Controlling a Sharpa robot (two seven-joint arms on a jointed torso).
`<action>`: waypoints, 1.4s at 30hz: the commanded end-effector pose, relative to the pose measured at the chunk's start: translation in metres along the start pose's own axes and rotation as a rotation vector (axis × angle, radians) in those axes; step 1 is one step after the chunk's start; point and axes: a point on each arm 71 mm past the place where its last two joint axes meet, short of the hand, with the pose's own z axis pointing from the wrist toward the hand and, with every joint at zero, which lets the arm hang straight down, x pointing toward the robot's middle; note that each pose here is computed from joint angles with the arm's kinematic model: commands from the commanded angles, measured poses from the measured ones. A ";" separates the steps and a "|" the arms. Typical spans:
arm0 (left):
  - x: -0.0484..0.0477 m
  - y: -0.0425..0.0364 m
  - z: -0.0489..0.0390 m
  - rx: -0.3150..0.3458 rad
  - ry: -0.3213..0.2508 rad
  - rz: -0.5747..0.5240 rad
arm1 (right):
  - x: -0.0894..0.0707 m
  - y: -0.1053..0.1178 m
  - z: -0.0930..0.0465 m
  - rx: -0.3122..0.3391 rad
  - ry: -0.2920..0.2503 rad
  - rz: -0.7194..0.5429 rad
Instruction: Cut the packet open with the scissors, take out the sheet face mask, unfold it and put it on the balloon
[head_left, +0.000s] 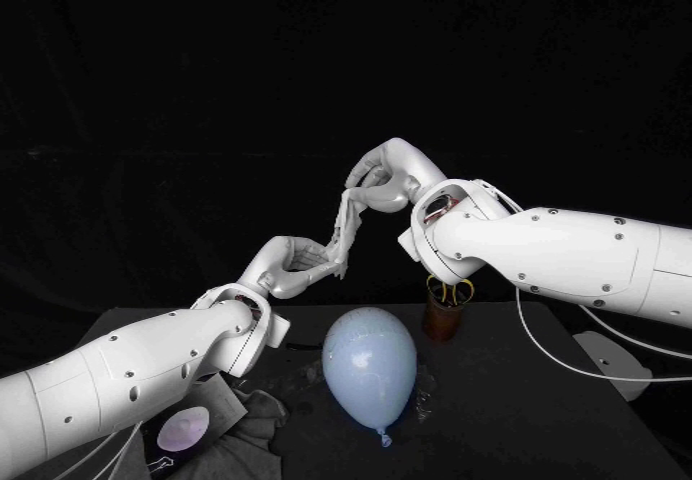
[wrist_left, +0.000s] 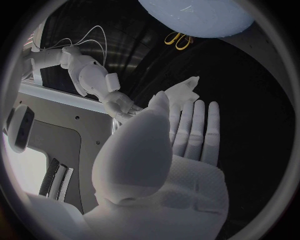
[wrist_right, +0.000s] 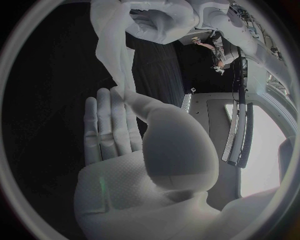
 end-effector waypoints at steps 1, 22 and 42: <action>0.0011 -0.0017 -0.0001 0.005 0.014 -0.045 | -0.001 0.000 0.001 -0.014 -0.002 -0.007; 0.0022 0.0004 0.0014 -0.042 0.001 -0.108 | 0.001 -0.001 -0.003 -0.018 0.021 -0.002; 0.0069 -0.0011 0.0021 -0.068 -0.002 -0.117 | 0.005 0.000 -0.005 -0.019 0.035 0.005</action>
